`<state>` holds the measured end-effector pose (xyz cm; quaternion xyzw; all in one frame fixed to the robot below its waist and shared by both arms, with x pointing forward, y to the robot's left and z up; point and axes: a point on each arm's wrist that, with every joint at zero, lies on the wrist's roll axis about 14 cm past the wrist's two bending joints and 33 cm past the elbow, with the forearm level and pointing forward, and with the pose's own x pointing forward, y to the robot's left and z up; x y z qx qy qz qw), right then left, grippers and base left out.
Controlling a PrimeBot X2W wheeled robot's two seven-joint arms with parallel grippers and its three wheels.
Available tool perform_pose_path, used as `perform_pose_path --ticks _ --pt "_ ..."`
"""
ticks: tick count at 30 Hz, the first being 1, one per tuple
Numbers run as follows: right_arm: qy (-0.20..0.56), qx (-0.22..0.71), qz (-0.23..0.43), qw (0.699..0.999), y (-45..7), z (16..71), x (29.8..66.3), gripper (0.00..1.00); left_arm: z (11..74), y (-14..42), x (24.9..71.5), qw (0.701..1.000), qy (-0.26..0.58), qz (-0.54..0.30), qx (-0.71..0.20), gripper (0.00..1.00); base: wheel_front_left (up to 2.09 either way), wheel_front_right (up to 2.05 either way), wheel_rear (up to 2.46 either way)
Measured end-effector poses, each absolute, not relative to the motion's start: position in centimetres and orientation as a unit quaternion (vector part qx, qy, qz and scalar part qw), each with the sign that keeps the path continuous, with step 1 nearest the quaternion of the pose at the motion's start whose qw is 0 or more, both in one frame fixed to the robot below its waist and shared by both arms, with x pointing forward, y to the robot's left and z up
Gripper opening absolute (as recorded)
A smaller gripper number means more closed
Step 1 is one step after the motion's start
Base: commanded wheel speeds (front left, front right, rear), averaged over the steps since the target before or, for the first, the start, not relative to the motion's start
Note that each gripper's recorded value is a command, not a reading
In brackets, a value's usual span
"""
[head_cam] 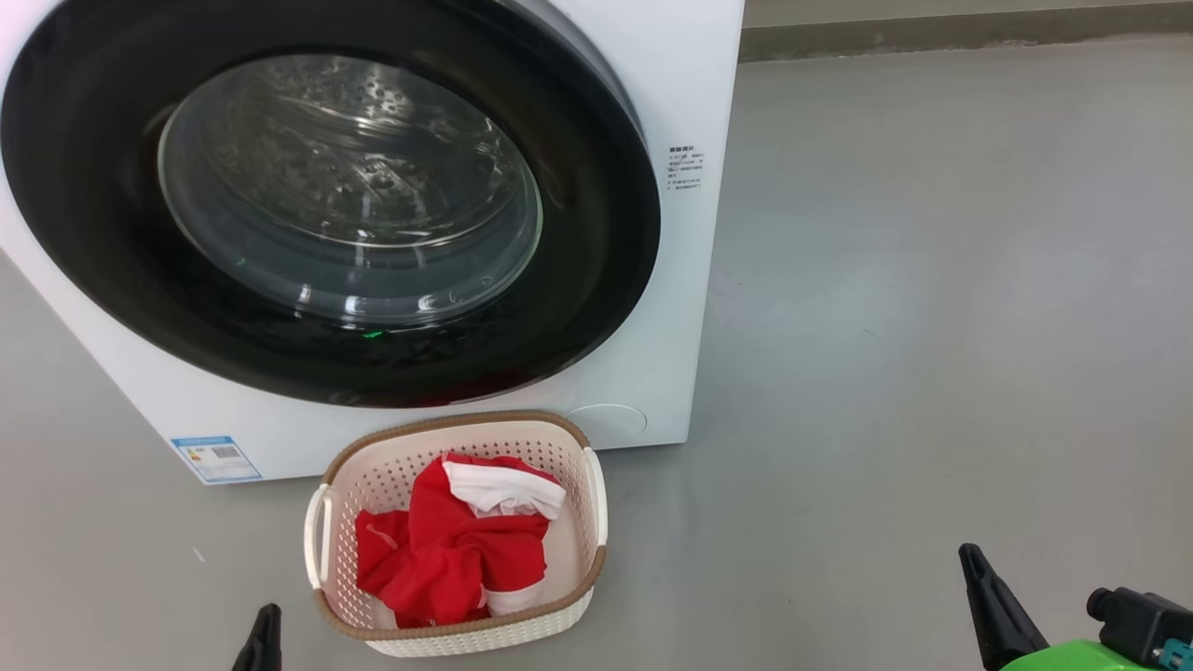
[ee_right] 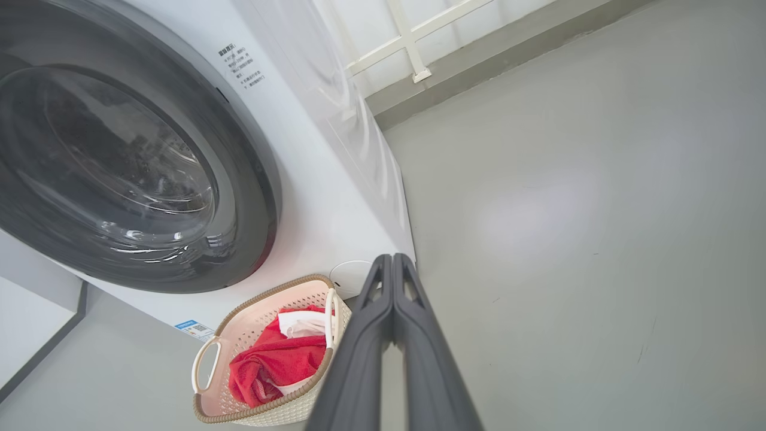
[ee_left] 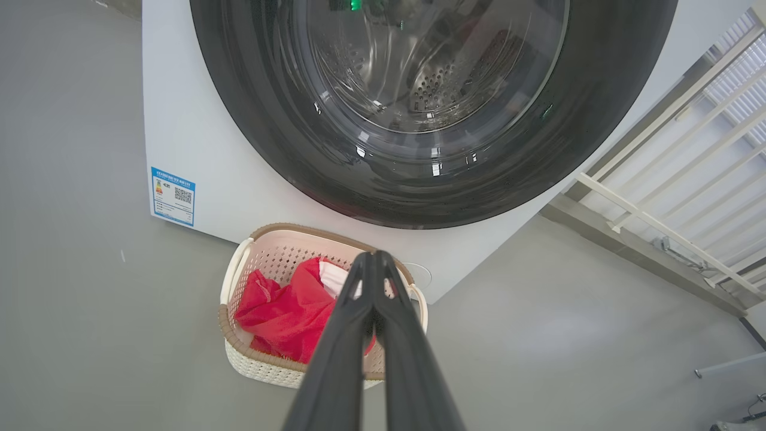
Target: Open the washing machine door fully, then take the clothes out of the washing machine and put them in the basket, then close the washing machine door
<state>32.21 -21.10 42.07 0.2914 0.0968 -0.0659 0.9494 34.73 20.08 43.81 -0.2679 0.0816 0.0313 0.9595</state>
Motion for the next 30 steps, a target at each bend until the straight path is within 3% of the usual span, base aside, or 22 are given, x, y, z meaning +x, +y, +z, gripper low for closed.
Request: perform_pose_path --ticks 30 --pt "0.078 0.429 -0.081 0.896 -21.4 43.4 33.9 0.0 44.4 20.0 35.5 0.903 0.078 0.053 -0.419 0.0 0.0 0.0 0.0"
